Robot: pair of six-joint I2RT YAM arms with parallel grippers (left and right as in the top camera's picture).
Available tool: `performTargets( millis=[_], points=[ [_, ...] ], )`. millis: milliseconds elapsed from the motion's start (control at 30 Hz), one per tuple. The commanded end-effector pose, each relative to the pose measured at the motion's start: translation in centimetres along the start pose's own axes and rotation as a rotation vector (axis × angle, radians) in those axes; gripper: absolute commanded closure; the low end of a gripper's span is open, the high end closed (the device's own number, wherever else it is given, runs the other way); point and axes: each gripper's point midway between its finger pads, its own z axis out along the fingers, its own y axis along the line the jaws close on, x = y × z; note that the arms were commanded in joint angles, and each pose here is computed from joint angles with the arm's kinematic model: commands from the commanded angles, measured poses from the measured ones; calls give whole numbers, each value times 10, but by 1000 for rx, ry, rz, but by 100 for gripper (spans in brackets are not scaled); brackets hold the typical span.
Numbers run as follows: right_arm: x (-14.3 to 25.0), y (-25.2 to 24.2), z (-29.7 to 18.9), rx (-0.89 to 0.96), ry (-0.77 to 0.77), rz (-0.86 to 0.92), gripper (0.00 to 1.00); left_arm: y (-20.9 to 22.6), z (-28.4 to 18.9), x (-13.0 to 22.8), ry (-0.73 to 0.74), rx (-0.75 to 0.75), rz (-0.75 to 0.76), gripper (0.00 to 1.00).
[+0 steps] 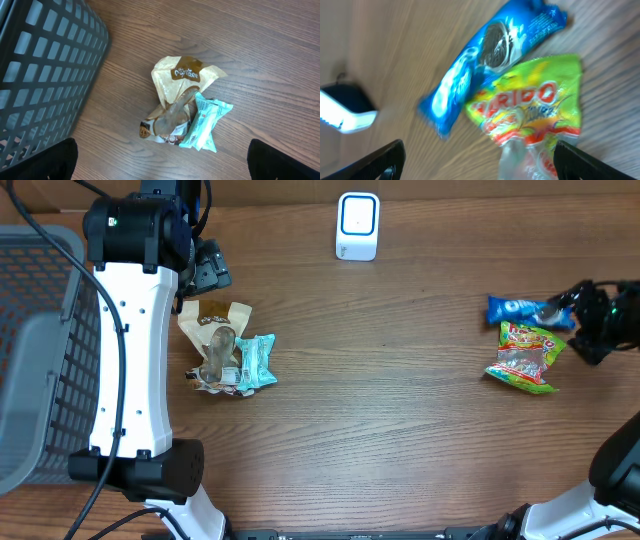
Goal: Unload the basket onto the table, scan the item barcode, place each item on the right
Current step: 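Carry the blue cookie pack right and drop it by the Haribo bag, then reach the right gripper to the mint-green wrapper beside the bread bag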
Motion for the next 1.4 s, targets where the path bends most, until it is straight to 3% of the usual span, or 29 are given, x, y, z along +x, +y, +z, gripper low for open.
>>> performTargets(
  millis=[0, 133, 267, 567, 800, 933, 1133, 1367],
  points=[
    [-12, 52, -33, -118, -35, -183, 5, -1, 3, 0, 1, -13, -11, 0],
    [5, 99, -48, -156, -17, -327, 7, -1, 3, 0, 1, -13, -11, 0],
    [46, 146, -28, -197, 39, -476, 7, -1, 3, 0, 1, -13, -11, 0],
    [195, 248, 61, -322, 250, -734, 7, -1, 3, 0, 1, -13, -11, 0],
    [324, 259, 127, -330, 448, -902, 9, -1, 3, 0, 1, -13, -11, 0],
    [379, 256, 147, -321, 489, -994, 11, -1, 3, 0, 1, -13, -11, 1],
    [413, 261, 157, -300, 421, -1084, 22, -1, 3, 0, 1, -13, -11, 0],
    [444, 276, 174, -355, 343, -1157, 24, -1, 3, 0, 1, -13, -11, 0]
  ],
)
